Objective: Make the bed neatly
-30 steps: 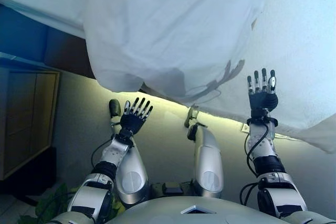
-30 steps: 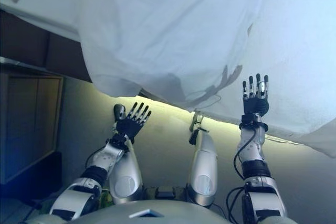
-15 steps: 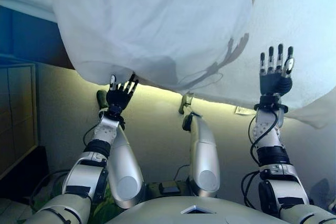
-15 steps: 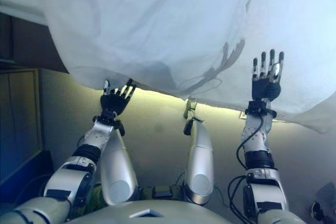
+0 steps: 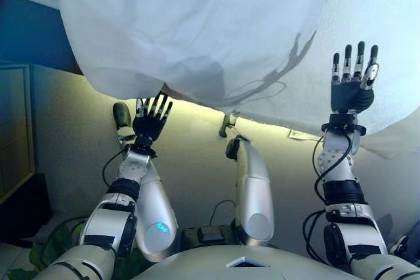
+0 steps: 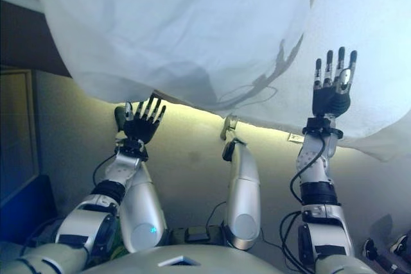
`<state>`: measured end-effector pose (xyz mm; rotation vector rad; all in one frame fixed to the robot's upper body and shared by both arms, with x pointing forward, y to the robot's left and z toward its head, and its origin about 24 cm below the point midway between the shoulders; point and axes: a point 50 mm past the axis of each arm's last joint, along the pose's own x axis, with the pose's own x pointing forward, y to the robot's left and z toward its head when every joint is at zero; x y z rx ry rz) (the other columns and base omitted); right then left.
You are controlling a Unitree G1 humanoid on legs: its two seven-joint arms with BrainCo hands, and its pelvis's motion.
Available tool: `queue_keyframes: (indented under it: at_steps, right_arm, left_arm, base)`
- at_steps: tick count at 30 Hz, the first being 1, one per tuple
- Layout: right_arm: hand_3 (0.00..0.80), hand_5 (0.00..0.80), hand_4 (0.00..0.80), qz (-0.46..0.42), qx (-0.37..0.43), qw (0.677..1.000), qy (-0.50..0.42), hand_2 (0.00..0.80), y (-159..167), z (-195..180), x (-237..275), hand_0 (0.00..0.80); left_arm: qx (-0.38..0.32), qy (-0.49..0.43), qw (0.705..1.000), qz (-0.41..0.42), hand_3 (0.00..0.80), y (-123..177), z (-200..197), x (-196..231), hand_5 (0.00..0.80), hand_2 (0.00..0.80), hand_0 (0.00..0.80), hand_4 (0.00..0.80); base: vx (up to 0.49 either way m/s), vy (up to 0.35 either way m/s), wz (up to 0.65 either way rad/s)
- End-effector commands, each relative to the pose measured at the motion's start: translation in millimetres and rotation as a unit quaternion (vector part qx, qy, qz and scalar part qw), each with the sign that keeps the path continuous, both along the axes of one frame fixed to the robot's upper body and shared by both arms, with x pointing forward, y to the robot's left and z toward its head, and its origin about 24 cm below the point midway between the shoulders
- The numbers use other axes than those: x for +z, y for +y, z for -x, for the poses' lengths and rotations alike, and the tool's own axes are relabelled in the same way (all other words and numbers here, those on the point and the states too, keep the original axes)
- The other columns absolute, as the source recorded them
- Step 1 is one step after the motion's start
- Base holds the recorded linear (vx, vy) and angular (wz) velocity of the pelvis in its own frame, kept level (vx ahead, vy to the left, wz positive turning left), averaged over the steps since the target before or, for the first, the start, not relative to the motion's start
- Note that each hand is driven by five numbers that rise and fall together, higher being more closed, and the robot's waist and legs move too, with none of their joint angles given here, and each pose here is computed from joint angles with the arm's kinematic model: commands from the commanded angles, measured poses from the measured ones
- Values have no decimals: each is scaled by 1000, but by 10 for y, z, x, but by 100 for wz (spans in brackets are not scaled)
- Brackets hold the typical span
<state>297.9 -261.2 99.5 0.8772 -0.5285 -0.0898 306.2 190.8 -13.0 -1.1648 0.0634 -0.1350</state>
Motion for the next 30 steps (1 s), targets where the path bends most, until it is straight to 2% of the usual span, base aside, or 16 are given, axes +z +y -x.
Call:
queue_keyframes:
  at_steps: [1,14,15,16,21,30]
  right_arm:
    - [0,0,0,9,-74,996,-53,0,-396,191,179,0]
    - [0,0,0,19,-75,994,-81,0,-484,164,291,0]
    - [0,0,0,20,-74,994,-82,0,-487,160,301,0]
    - [0,0,0,22,-73,994,-82,0,-485,156,307,0]
    - [0,0,0,23,-63,994,-86,0,-446,144,315,0]
    - [0,0,0,20,-49,994,-91,0,-316,131,370,0]
  left_arm:
    - [20,-11,1000,10,0,109,33,3,0,0,0,0]
    - [37,-87,995,19,0,96,-311,466,0,0,0,0]
    - [38,-97,994,20,499,100,-331,510,499,499,499,499]
    - [38,-109,993,21,800,105,-345,554,800,800,800,800]
    - [39,-135,990,26,800,86,-403,705,800,800,800,800]
    - [56,-123,990,28,800,94,-389,668,800,800,800,800]
  base:
    - [0,0,0]
    - [-9,17,0]
    - [-14,59,-3]
    - [-11,43,-2]
    - [-1,7,0]
    - [-11,11,-6]
